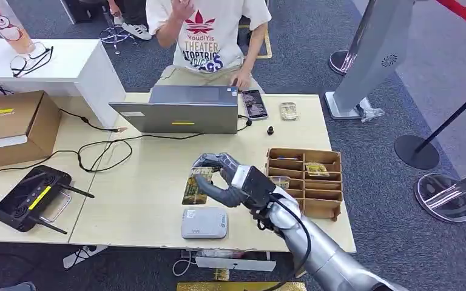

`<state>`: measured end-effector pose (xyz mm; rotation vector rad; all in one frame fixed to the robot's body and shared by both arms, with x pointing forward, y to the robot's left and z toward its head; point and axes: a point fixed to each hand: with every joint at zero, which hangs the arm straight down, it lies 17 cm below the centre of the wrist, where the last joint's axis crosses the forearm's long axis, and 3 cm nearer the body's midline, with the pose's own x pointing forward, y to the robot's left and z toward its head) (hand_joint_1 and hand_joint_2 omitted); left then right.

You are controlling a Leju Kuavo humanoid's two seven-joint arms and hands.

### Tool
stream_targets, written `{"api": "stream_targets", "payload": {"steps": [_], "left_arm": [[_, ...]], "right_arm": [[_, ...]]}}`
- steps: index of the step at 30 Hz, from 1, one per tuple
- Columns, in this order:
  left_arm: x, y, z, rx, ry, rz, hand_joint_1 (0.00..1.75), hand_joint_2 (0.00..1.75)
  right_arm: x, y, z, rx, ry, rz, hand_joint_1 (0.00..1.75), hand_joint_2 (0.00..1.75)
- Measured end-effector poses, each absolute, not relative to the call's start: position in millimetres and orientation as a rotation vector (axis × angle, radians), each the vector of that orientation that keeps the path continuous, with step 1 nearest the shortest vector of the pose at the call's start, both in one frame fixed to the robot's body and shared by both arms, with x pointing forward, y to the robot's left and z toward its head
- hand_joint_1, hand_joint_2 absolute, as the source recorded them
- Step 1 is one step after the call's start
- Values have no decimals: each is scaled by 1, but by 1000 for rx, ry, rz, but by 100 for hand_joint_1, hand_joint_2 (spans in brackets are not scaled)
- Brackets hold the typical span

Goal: Pass the card to the sensor for recognition and then transmit it.

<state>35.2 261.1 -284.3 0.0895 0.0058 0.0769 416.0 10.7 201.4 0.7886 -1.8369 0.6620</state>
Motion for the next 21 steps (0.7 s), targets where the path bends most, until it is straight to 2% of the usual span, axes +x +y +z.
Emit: {"api": "stream_targets", "payload": {"steps": [21], "left_arm": [[41, 250, -283, 82, -6, 31, 0, 0]], "right_arm": [[387, 24, 101, 728, -1580, 765, 175, 175]]}}
